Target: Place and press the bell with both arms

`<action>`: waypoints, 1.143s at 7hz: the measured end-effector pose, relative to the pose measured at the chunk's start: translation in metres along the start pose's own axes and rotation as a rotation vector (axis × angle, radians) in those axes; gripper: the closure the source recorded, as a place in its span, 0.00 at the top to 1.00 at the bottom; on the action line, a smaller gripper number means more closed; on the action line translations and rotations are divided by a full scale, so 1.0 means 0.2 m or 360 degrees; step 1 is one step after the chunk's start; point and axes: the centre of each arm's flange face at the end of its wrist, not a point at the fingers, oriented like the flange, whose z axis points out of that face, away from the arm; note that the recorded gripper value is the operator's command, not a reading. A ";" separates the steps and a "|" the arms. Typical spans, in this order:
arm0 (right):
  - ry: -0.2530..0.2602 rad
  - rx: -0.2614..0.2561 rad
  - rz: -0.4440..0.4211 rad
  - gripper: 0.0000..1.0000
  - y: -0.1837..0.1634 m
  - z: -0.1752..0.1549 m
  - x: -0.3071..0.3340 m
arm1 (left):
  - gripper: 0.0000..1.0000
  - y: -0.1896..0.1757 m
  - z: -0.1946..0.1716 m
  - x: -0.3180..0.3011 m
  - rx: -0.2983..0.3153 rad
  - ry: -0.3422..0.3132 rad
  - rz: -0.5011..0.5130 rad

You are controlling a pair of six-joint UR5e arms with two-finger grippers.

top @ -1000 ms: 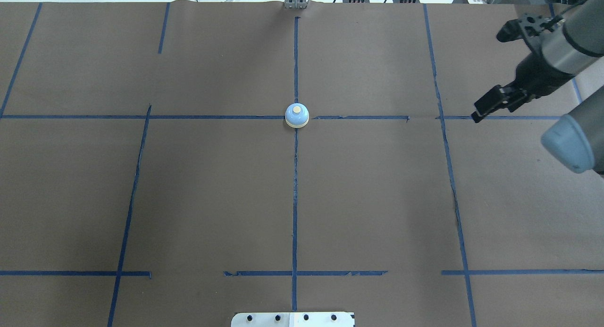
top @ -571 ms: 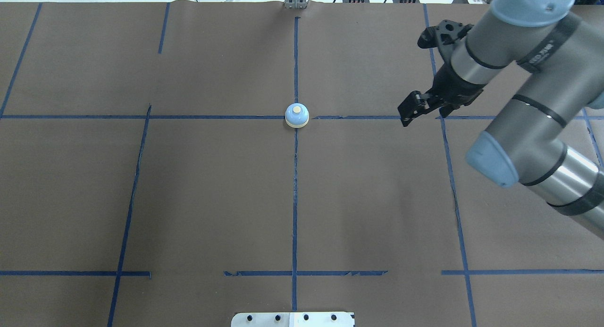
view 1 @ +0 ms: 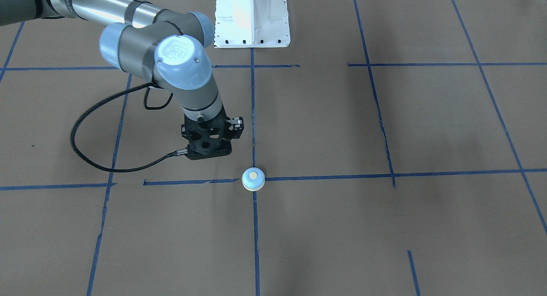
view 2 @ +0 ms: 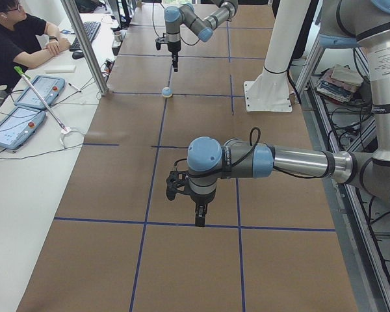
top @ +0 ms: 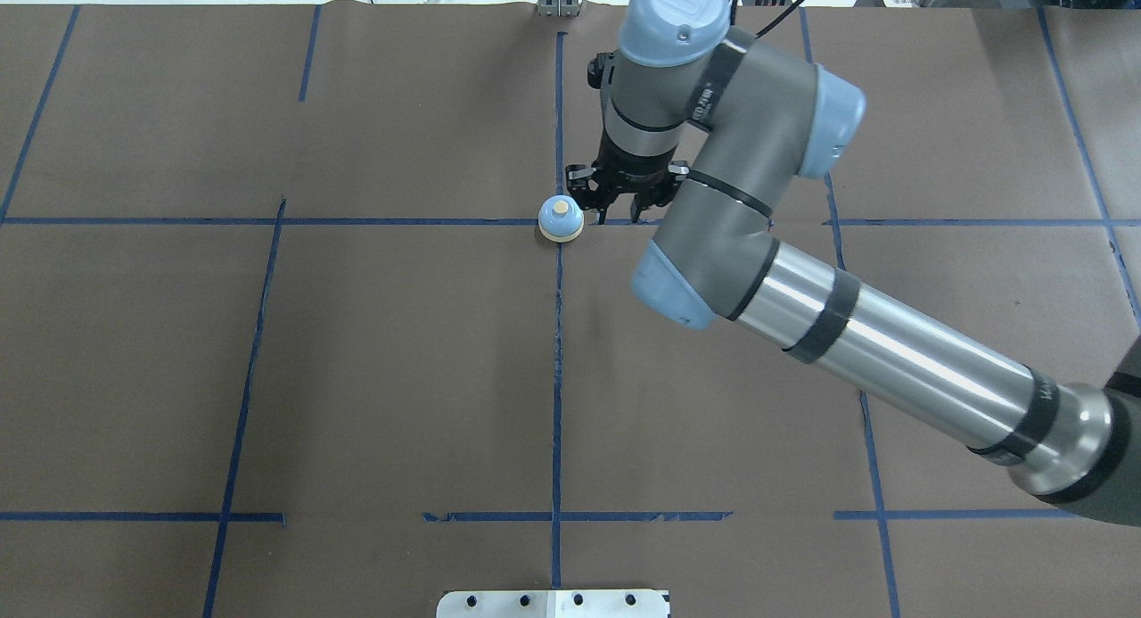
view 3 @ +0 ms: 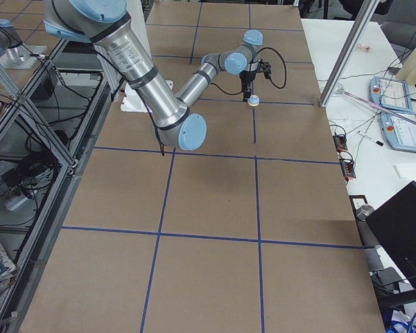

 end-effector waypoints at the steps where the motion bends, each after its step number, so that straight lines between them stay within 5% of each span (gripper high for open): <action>1: 0.0003 0.0019 0.0050 0.00 -0.07 0.08 -0.14 | 1.00 0.00 0.00 0.00 -0.0001 0.0000 -0.0006; 5: 0.0087 0.0087 0.0090 0.00 -0.24 0.25 -0.31 | 1.00 0.00 0.00 0.00 0.0004 0.0000 -0.0020; 8: 0.0141 0.0084 0.0082 0.00 -0.21 0.37 -0.31 | 1.00 0.00 0.00 0.00 0.0004 0.0000 -0.0023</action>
